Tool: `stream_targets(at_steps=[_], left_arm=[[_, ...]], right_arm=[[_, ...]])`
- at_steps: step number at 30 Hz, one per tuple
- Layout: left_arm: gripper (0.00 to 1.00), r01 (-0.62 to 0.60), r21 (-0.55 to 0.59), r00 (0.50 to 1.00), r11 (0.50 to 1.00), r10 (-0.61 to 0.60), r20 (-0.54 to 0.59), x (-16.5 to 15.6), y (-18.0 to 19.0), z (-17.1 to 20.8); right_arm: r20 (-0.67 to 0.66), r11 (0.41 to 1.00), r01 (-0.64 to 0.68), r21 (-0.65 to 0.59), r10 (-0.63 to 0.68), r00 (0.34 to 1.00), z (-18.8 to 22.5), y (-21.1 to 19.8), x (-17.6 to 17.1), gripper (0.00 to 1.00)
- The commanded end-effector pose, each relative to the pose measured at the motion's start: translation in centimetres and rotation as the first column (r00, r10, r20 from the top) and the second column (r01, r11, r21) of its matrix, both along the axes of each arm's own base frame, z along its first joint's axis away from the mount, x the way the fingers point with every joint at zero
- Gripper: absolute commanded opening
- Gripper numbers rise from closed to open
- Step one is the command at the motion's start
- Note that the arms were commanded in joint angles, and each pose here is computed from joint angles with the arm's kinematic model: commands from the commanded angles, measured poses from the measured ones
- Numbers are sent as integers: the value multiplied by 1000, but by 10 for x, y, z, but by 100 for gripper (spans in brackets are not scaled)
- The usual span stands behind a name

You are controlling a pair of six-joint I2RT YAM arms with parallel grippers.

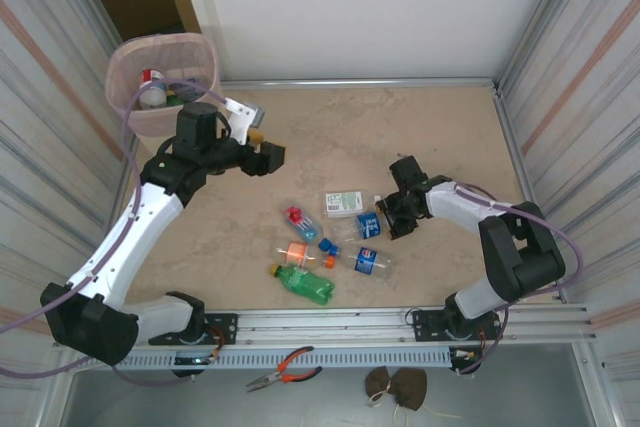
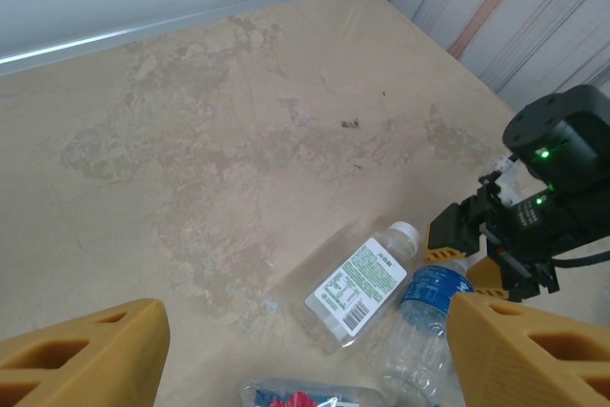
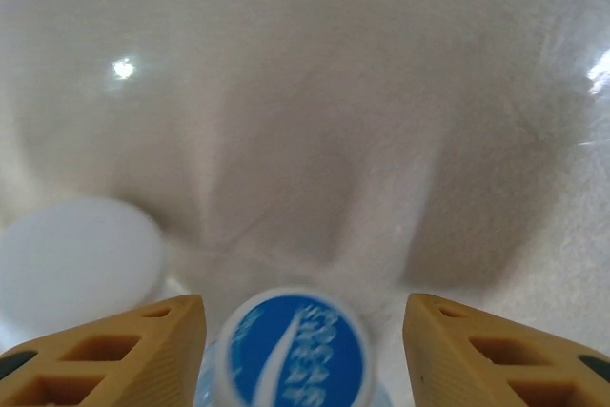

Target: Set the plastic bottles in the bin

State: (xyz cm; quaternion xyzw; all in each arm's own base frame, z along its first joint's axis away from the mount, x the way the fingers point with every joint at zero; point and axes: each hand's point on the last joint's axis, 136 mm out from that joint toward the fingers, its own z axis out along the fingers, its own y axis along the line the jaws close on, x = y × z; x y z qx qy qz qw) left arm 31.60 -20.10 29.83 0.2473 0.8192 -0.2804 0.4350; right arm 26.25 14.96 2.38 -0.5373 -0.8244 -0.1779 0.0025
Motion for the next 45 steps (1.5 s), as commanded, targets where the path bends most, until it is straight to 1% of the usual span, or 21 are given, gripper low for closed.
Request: stream_targets(at_steps=[1,6,10,12,18,21,23,25,27,30,33,34,35,36,38,39,40,41,43,44,45], left_arm=[[76,6,-9,1000,1000,-6,10,-8,-4,4],[76,14,-6,1000,1000,-14,4,-8,-7,2],[76,22,-23,1000,1000,-22,11,-6,-10,5],[75,33,-33,999,999,-33,18,-5,-13,8],[74,77,-22,995,997,-76,63,-6,-17,17],[74,109,-44,991,993,-105,86,-6,-22,25],[74,142,-70,985,987,-134,110,-7,-28,33],[74,173,-94,978,980,-160,132,-8,-33,37],[74,202,-116,971,973,-183,156,-10,-37,40],[74,260,-163,956,952,-230,183,-14,-45,46],[74,351,-211,927,912,-305,220,-23,-56,52],[74,381,-223,916,898,-333,223,-26,-60,53],[74,403,-228,907,886,-355,226,-28,-64,53],[74,426,-232,898,875,-377,227,-31,-68,52],[74,461,-232,881,856,-411,233,-36,-75,51],[75,482,-232,871,845,-432,236,-40,-80,50],[75,502,-230,859,834,-452,239,-43,-84,50],[76,525,-228,846,820,-476,240,-48,-88,49],[78,572,-221,817,790,-523,244,-57,-98,48],[79,590,-220,805,777,-542,243,-60,-101,48],[80,610,-218,790,762,-562,245,-64,-105,49]], right_arm=[[-29,998,53,24,-52,998,-9,-1,-4,50],[-20,997,77,13,-76,997,-9,-6,-5,45],[4,996,90,3,-90,996,-1,-11,-3,34],[20,995,95,-12,-95,995,5,-14,-4,31],[90,992,97,-80,-90,992,36,-32,-7,31],[153,987,85,-140,-63,986,59,-45,-7,31],[220,981,56,-184,-15,975,78,-53,-3,32],[336,972,-5,-234,86,938,103,-54,10,33],[440,951,-44,-306,182,879,133,-55,20,33],[580,898,-123,-422,372,725,180,-45,32,32],[662,858,-173,-483,487,570,216,-31,39,32],[696,847,-198,-493,520,495,233,-24,37,32],[712,831,-221,-510,552,434,243,-18,37,32],[732,815,-246,-525,580,357,256,-10,36,31],[756,789,-275,-549,610,239,275,3,33,30],[762,769,-294,-567,626,168,286,11,31,29],[763,753,-304,-584,637,110,295,17,29,28],[758,736,-310,-602,649,69,302,22,27,26],[740,691,-328,-644,672,-39,318,35,21,23],[730,664,-344,-664,676,-104,325,42,16,23],[714,630,-359,-689,676,-183,332,51,9,23]])
